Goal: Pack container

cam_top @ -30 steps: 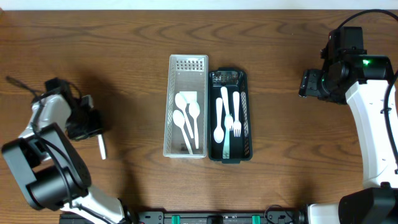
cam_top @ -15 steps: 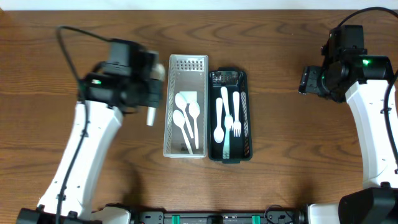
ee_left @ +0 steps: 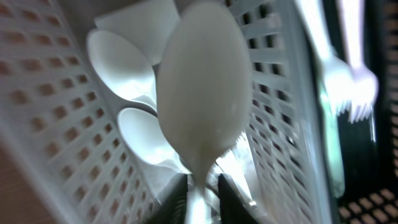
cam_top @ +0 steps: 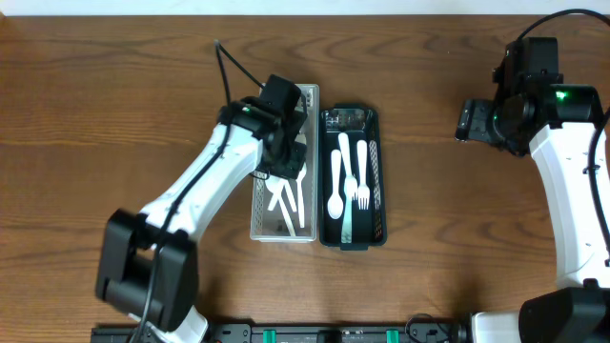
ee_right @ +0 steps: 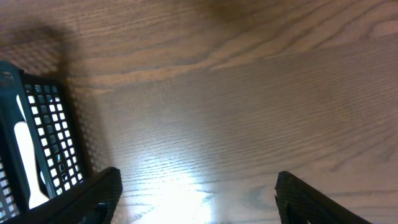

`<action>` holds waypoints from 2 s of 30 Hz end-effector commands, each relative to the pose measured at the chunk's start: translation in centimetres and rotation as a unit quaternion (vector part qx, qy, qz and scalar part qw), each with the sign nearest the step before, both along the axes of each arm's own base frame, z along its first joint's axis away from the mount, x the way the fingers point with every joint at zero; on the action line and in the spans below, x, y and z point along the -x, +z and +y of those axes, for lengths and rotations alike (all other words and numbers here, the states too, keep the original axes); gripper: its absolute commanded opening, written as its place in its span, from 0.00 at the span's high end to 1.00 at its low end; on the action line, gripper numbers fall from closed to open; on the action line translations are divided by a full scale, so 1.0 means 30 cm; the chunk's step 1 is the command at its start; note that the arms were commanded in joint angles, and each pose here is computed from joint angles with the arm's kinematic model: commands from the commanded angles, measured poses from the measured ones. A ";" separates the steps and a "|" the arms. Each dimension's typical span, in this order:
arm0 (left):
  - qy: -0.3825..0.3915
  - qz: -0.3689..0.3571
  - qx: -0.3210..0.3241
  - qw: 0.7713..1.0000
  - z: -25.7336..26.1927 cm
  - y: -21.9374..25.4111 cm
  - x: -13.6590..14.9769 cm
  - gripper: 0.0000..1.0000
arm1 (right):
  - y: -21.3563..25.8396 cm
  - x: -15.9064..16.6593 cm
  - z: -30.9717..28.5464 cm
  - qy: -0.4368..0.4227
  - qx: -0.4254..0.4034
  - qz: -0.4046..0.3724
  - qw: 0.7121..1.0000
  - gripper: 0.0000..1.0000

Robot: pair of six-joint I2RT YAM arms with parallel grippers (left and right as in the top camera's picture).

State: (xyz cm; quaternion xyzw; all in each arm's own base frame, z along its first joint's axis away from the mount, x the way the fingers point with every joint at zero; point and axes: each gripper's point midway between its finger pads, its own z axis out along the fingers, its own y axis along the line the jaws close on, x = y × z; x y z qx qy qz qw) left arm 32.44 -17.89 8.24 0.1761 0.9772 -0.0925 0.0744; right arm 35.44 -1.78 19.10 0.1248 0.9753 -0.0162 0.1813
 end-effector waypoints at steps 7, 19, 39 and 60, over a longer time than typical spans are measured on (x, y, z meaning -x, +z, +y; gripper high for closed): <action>0.014 -0.088 -0.044 0.995 0.059 0.093 -0.103 0.01 | 0.028 -0.081 -0.013 0.020 0.018 -0.048 0.999 0.04; 0.156 -0.300 -0.065 0.939 0.363 0.432 -0.366 0.02 | 0.262 -0.370 -0.009 0.053 0.047 -0.269 0.960 0.01; 0.237 -0.437 -0.033 0.867 0.597 0.653 0.080 0.02 | 0.286 0.256 -0.043 -0.010 0.071 -0.323 0.944 0.01; 0.229 -0.398 -0.040 0.888 0.628 0.351 0.399 0.02 | -0.056 0.668 -0.050 0.010 0.083 -0.255 0.963 0.01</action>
